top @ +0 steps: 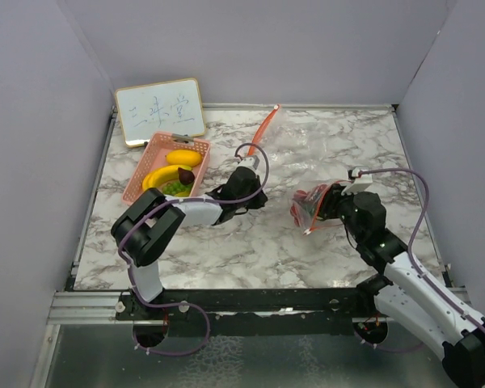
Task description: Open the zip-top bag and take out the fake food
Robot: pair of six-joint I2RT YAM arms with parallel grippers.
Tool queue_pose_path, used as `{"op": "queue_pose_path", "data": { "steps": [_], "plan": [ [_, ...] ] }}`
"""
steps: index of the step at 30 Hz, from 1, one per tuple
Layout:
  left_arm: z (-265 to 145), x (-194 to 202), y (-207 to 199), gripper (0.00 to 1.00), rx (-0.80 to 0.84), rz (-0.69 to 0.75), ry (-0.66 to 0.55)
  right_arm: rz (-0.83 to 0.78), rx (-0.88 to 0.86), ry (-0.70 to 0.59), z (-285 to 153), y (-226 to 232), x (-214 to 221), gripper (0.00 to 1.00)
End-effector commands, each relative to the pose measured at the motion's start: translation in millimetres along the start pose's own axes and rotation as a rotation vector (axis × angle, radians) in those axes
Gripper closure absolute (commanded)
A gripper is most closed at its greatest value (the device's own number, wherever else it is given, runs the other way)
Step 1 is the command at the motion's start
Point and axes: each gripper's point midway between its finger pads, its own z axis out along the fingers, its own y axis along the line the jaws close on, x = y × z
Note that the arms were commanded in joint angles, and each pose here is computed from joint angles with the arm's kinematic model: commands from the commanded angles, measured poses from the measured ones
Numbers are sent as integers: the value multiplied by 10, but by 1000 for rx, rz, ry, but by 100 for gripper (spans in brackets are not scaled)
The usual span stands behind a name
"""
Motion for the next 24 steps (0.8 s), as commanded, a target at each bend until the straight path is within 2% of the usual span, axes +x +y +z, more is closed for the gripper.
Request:
{"op": "queue_pose_path", "data": {
  "steps": [1,3,4,11,14,19,24],
  "plan": [
    [-71,-234,-40,100,119,-117,-27,0,47,-8,-10,-53,-140,99],
    [-129,-251,-58,100,201,-195,-27,6,33,-10,13,-21,-152,99],
    [-133,-245,-62,96,217,-211,-17,8,26,-12,25,-3,-160,99],
    [-217,-124,84,38,166,-263,-25,1,29,-3,83,-4,-133,99],
    [-249,-76,-20,23,206,-251,-22,1,20,-6,93,6,-115,99],
    [-329,-64,-230,21,330,-286,-29,4,23,13,136,5,-61,99],
    [-290,3,-303,20,353,-334,-8,9,21,11,130,8,-59,99]
  ]
}}
